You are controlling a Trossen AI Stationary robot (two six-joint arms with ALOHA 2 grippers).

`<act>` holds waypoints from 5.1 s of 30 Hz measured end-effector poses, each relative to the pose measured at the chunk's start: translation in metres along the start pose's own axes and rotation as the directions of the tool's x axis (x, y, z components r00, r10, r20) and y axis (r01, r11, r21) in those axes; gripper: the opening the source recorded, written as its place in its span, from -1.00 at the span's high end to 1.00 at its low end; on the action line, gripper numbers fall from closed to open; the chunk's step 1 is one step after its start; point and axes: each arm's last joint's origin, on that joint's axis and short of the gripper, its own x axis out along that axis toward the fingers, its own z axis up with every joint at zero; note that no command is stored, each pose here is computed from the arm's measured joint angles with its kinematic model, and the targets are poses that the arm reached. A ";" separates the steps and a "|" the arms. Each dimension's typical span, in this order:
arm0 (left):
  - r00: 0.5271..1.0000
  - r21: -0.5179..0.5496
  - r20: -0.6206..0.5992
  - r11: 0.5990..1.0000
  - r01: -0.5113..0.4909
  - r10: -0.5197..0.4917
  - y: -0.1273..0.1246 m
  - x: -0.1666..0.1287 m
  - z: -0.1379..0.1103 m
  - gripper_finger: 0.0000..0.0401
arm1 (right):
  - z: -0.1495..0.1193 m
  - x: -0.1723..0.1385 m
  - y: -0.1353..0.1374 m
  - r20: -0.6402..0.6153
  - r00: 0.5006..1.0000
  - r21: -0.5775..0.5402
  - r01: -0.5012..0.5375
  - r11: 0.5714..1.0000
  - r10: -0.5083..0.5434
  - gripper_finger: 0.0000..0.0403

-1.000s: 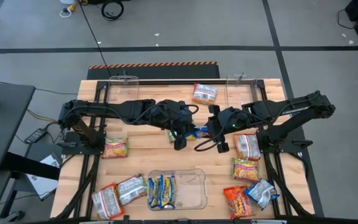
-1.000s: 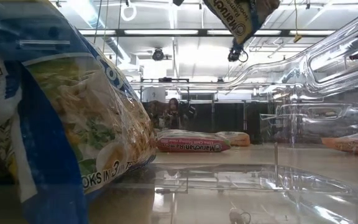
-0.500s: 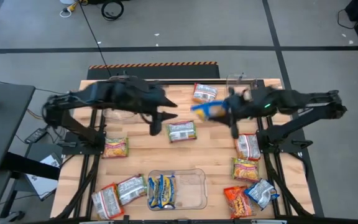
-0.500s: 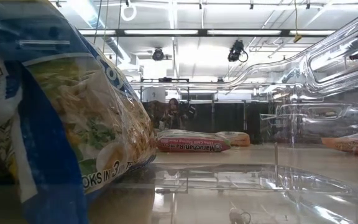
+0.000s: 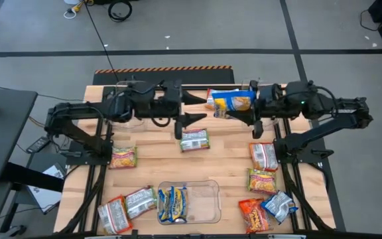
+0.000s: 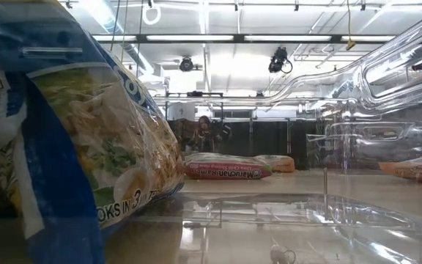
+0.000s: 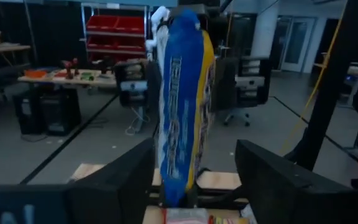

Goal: Sort Maruchan noodles
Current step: Put the blue noodle pack into the bottom transparent bin

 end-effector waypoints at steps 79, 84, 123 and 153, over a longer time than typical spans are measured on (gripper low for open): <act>0.561 -0.572 -0.818 0.082 -0.816 -0.131 -0.194 0.010 -0.151 0.61 | -0.035 -0.035 -0.012 -0.431 0.902 -0.054 -0.068 0.996 0.038 -0.54; 0.467 -0.476 -0.876 0.059 -0.878 -0.118 -0.195 0.016 -0.178 0.65 | -0.035 -0.035 -0.012 -0.429 0.902 -0.001 -0.044 0.999 0.040 -0.54; 0.190 -0.222 -0.970 0.235 -0.946 -0.150 -0.163 0.040 -0.236 0.17 | -0.053 -0.055 -0.003 -0.622 0.722 0.051 -0.349 0.936 0.304 -0.54; 0.584 -0.285 -0.777 0.959 0.005 -0.234 -0.218 0.048 -0.209 0.18 | -0.174 -0.039 0.161 -0.991 0.053 0.129 0.135 0.982 0.123 -0.54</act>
